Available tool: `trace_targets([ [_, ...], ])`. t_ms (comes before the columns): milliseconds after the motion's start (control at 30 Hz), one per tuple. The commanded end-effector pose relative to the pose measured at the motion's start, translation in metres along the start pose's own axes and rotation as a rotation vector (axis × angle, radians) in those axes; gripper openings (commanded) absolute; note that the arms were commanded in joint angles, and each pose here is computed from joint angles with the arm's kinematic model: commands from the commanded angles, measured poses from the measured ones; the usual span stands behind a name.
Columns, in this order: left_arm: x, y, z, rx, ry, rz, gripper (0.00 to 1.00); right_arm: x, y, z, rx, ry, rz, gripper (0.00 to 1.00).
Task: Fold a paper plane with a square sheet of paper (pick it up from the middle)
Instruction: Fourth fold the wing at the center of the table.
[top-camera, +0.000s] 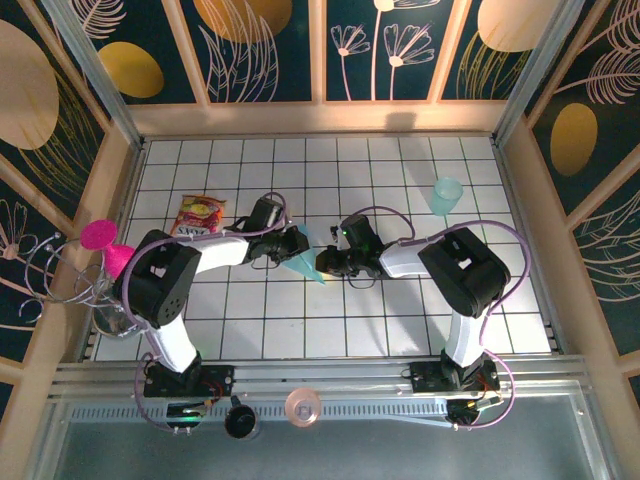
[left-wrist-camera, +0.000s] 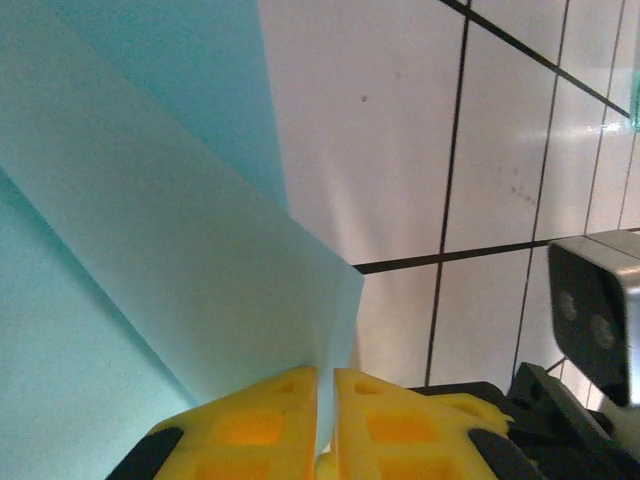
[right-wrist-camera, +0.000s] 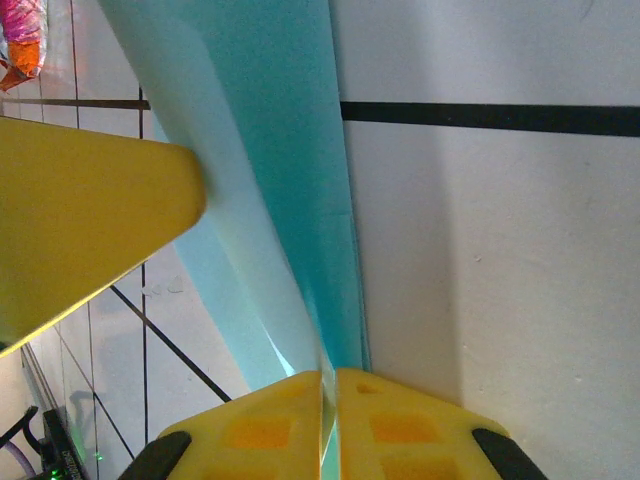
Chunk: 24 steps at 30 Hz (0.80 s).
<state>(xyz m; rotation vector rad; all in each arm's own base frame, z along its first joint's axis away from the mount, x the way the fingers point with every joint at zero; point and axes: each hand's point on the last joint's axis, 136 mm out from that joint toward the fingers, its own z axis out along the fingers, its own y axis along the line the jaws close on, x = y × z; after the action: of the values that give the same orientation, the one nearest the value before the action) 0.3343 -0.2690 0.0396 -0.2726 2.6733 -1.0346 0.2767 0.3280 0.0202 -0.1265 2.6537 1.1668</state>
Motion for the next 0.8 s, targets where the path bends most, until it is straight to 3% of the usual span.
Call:
trace_targets([
  [0, -0.005, 0.010, 0.005, -0.038, -0.015, 0.001, 0.11, 0.018, -0.036, 0.013, 0.127, 0.047, 0.018, 0.13],
  [400, -0.006, 0.023, 0.013, -0.081, -0.013, -0.004, 0.09, 0.021, -0.041, 0.015, 0.149, 0.064, 0.027, 0.12],
  [767, -0.011, 0.012, 0.009, -0.050, -0.027, 0.029, 0.12, 0.023, -0.045, 0.015, 0.158, 0.068, 0.028, 0.12],
])
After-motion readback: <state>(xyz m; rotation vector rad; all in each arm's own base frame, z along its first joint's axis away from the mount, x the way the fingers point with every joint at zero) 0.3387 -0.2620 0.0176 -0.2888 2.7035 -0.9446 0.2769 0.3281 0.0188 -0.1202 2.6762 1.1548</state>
